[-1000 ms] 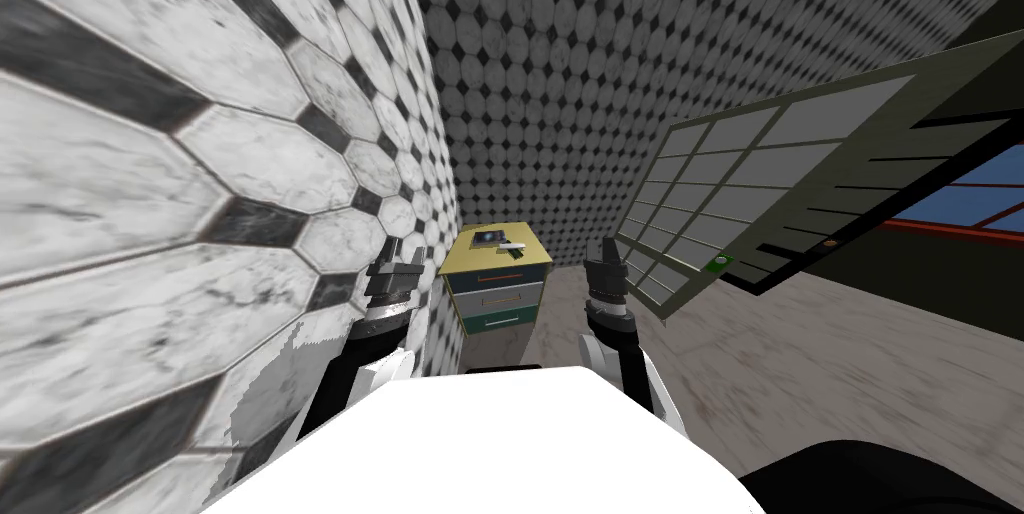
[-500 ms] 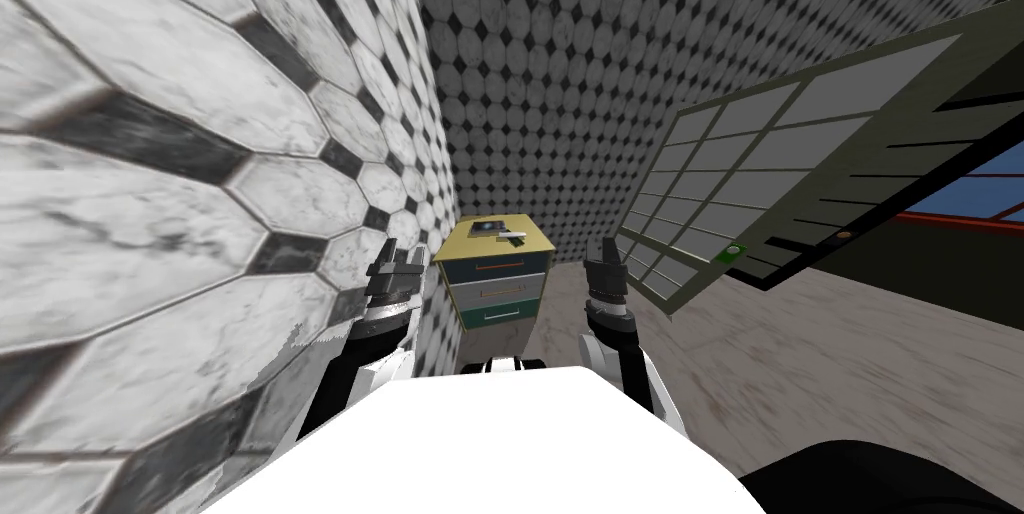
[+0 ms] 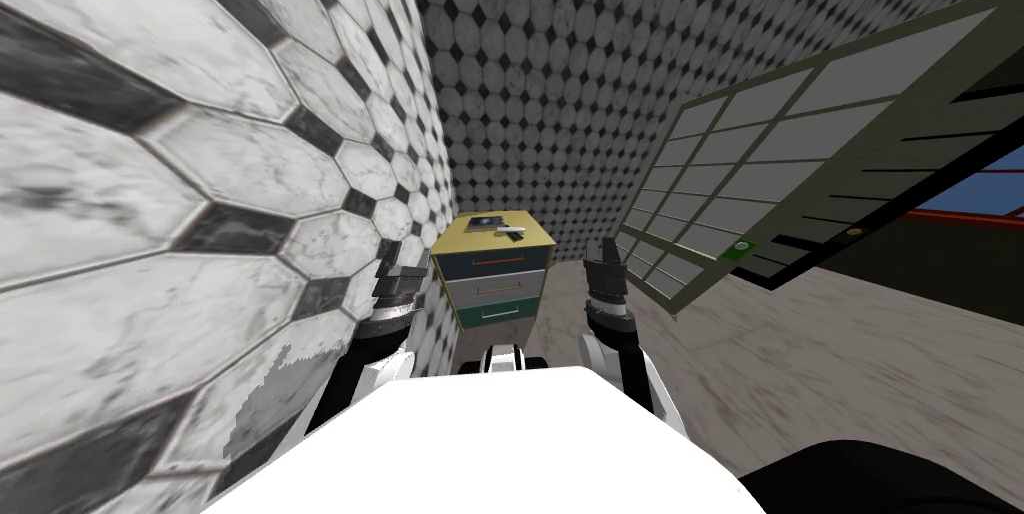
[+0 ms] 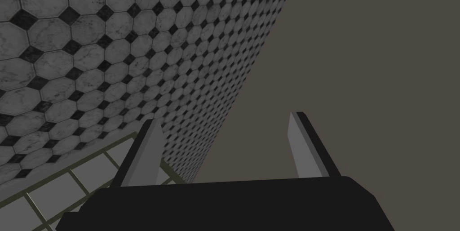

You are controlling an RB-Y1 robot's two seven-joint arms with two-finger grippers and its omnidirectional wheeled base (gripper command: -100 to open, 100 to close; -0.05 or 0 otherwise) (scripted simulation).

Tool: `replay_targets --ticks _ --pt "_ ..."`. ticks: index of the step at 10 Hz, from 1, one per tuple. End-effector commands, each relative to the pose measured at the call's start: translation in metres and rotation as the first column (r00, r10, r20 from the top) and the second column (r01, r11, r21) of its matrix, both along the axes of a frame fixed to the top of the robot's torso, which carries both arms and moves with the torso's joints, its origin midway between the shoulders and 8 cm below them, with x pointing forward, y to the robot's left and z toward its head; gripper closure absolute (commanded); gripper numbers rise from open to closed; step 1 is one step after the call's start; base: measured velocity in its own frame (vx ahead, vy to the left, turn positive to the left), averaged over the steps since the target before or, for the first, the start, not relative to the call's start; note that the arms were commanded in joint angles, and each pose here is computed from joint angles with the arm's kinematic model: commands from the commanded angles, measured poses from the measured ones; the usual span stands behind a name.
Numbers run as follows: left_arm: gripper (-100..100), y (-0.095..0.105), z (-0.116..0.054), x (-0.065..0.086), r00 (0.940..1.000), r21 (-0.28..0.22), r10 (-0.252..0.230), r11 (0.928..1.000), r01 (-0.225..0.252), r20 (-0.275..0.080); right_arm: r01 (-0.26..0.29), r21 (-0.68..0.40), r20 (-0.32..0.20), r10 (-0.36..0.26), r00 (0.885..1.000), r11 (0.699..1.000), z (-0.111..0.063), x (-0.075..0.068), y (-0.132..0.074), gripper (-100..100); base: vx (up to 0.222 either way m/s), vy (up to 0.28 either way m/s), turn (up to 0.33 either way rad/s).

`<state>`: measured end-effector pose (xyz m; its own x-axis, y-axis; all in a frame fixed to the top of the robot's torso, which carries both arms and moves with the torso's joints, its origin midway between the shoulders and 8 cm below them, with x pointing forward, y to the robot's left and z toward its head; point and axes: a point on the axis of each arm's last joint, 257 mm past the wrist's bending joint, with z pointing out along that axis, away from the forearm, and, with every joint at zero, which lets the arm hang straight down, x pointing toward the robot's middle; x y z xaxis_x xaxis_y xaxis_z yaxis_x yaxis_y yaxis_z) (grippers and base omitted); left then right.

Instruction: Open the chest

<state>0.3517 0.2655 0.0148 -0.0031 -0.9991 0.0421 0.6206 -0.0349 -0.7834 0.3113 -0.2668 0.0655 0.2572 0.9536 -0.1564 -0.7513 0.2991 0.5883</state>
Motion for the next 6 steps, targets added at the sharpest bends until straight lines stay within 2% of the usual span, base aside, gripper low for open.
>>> replay_targets --ticks 1,4,6 --pt "-100 0.000 -0.016 0.004 1.0000 0.025 -0.008 0.9997 0.008 -0.003 0.000 0.000 0.000 0.000 1.000 1.000 0.000 0.000 0.000 0 0.034 -0.047 0.006" --pt "-100 0.003 -0.037 0.009 0.9999 0.048 -0.012 0.9988 0.012 -0.004 0.000 0.000 0.000 0.000 1.000 1.000 0.000 0.000 0.000 0 0.057 -0.063 0.008" --pt "-100 0.005 -0.046 0.010 0.9998 0.062 -0.015 0.9980 0.014 0.009 0.000 0.000 0.000 0.000 1.000 1.000 0.000 0.000 0.000 0 0.072 -0.079 0.011"
